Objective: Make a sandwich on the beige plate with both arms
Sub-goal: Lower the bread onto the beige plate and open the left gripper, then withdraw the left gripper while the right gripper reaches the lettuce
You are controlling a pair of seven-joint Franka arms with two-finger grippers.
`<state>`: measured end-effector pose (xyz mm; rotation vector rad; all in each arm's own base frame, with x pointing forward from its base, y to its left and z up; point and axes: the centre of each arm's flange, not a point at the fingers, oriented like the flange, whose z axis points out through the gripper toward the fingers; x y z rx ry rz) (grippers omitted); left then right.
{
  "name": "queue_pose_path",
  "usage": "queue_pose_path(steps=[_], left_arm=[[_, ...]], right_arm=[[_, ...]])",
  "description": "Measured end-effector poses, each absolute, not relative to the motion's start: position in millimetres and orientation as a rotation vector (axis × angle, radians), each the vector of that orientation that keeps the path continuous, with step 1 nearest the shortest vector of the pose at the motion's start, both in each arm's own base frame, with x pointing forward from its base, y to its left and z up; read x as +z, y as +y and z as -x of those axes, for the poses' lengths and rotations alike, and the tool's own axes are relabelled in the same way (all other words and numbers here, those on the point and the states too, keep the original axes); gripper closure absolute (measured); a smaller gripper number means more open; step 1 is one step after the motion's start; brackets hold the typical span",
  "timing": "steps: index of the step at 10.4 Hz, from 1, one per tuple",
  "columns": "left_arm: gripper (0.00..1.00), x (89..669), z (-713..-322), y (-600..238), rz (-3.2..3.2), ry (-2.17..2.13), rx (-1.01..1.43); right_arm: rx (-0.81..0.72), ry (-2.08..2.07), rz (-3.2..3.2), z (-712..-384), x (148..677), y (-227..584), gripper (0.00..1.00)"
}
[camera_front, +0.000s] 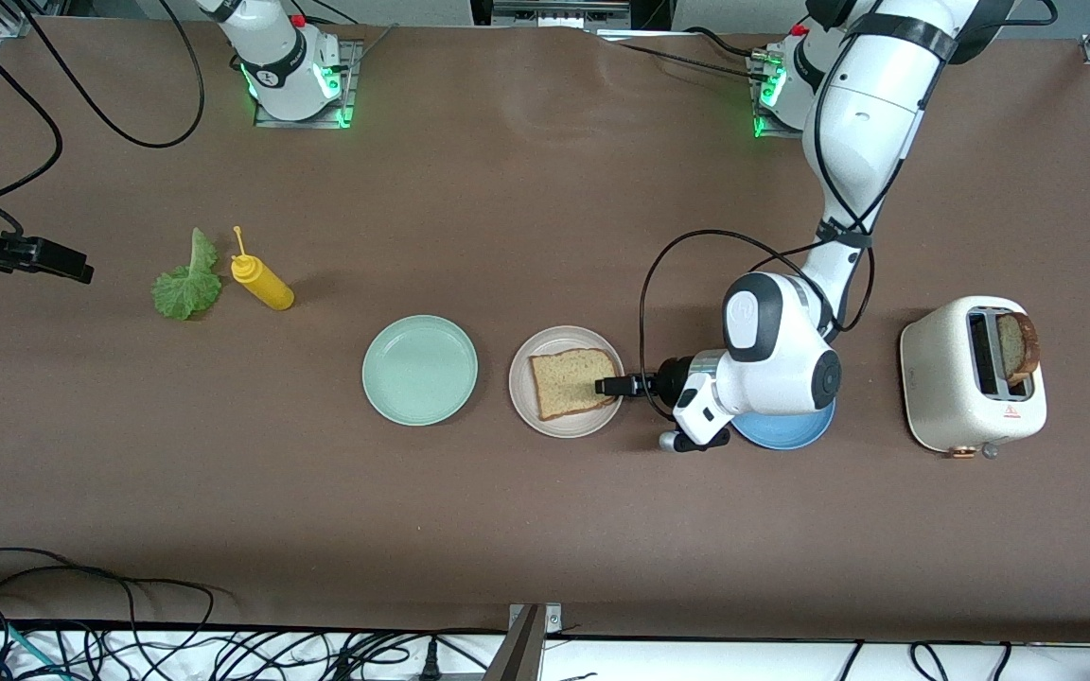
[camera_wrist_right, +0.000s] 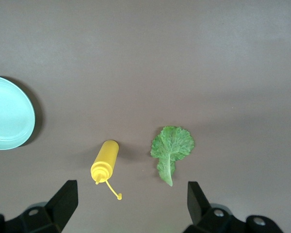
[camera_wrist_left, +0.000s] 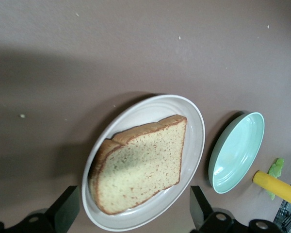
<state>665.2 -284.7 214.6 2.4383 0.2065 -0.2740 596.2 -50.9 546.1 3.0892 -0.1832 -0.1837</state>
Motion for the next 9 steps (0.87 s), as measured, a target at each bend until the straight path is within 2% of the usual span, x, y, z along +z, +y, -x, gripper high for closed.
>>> queue_pose_path(steps=[3, 5, 7, 9], left_arm=[[0.00, 258.7, -693.6, -228.9, -2.556, 0.152, -0.114], [0.00, 340.2, -705.3, -162.1, -2.707, 0.072, 0.064], [0.00, 428.5, -687.9, -89.0, -2.763, 0.098, 0.180], [0.00, 481.5, -648.8, -46.5, -2.844, 0.079, 0.168]], right_arm=[[-0.208, -0.176, -3.090, -596.2, 538.2, -48.5, 0.00], [-0.251, -0.174, -3.087, -596.9, 524.1, -47.8, 0.00], [-0.320, -0.176, -3.080, -598.6, 497.3, -49.1, 0.00], [-0.384, -0.189, -3.069, -597.4, 467.1, -54.9, 0.00]])
